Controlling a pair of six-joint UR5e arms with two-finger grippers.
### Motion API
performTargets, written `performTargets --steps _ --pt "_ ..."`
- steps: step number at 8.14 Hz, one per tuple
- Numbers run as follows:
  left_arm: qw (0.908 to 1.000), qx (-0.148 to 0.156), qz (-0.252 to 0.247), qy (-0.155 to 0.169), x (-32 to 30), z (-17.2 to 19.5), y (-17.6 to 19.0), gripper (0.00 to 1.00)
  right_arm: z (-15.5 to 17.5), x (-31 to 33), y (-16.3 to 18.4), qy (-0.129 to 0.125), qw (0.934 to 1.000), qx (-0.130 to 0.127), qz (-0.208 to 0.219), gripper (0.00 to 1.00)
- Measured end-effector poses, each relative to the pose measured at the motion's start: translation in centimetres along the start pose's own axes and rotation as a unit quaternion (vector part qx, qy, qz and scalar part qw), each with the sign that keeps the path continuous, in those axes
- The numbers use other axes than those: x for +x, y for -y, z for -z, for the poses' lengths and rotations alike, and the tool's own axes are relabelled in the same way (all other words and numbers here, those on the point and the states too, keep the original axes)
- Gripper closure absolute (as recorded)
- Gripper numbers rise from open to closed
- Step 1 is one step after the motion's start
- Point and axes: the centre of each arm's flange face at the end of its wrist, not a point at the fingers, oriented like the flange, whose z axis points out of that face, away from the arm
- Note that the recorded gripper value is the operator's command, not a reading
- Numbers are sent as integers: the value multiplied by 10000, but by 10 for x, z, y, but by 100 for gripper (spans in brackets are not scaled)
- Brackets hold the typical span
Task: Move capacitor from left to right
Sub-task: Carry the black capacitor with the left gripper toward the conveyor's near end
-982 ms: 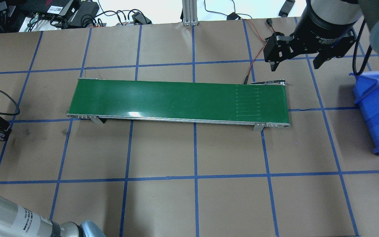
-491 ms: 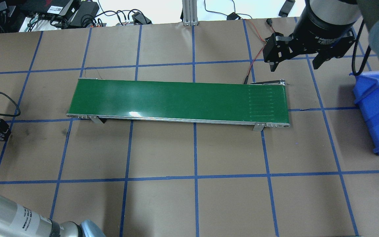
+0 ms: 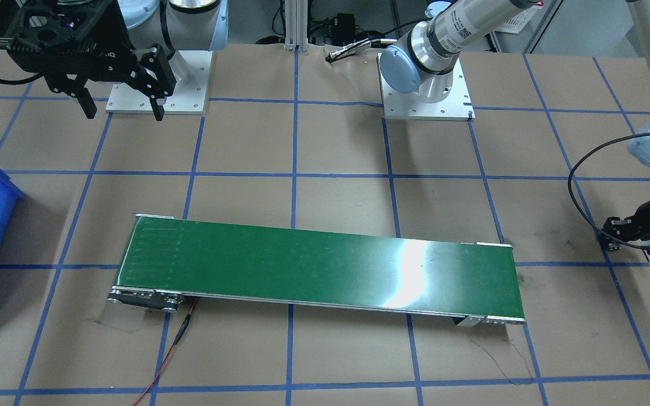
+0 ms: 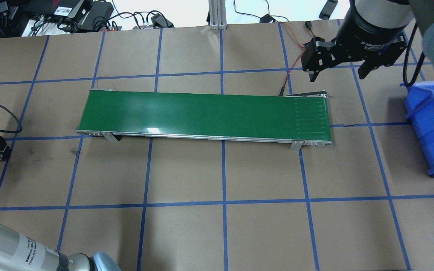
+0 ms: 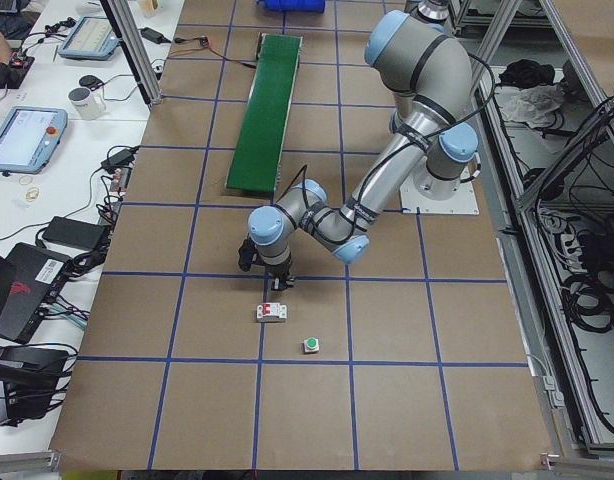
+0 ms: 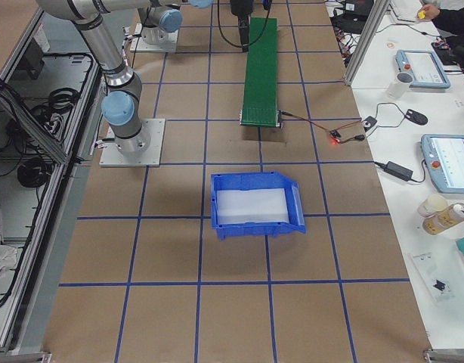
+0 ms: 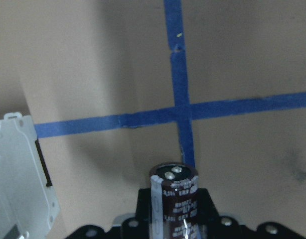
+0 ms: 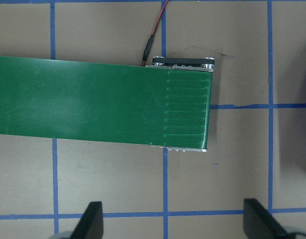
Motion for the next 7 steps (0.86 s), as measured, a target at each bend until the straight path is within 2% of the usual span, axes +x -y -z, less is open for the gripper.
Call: performTargets --steps 2,4,5,7 --pt "10000 37 -54 9 2 12 -2 100 0 0 0 0 10000 -3 4 0" --pt "9999 -67 -9 -134 22 61 -13 100 0 0 0 0 10000 0 5 0" --pt "9998 -85 142 -134 45 91 -12 100 0 0 0 0 10000 1 4 0" --pt "9994 -52 345 7 132 143 17 100 0 0 0 0 10000 2 7 0"
